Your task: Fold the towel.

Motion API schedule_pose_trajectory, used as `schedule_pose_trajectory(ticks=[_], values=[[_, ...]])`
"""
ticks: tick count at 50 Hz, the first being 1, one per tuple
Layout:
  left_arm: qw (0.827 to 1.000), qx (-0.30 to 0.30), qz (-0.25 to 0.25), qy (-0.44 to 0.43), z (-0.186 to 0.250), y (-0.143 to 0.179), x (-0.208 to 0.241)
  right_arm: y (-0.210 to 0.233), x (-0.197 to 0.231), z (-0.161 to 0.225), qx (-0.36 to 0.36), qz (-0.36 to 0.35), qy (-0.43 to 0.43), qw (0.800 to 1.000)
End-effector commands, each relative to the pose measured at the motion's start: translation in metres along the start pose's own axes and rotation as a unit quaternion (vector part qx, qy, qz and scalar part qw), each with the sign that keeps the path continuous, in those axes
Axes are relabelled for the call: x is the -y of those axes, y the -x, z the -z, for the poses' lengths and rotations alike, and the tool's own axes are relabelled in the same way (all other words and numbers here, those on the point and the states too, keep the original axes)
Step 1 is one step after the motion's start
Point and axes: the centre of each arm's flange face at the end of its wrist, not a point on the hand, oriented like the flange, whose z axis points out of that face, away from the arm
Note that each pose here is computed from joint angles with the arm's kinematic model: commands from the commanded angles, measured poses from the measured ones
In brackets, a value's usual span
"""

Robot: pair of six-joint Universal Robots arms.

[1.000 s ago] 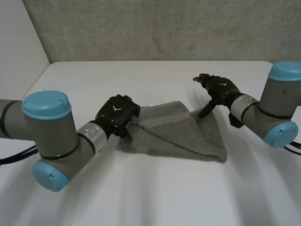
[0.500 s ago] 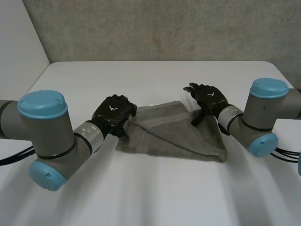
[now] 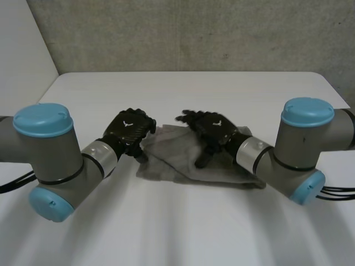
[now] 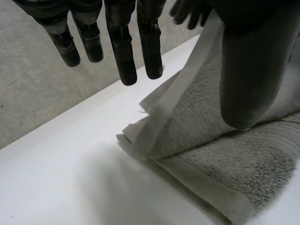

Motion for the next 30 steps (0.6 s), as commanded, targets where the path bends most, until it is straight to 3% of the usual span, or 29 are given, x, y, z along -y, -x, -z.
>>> schedule_pose_trajectory(ticks=[1, 21, 30], values=[[1.000, 0.014, 0.015, -0.004, -0.001, 0.011, 0.002, 0.026, 0.006, 0.018, 0.039, 0.003, -0.004, 0.999], [1.000, 0.010, 0.018, 0.003, 0.007, 0.007, 0.001, 0.019, 0.017, 0.029, 0.008, 0.017, -0.011, 1.000], [0.999, -0.003, 0.021, 0.039, 0.037, -0.007, -0.011, -0.006, 0.025, 0.055, -0.064, 0.016, -0.007, 0.998]])
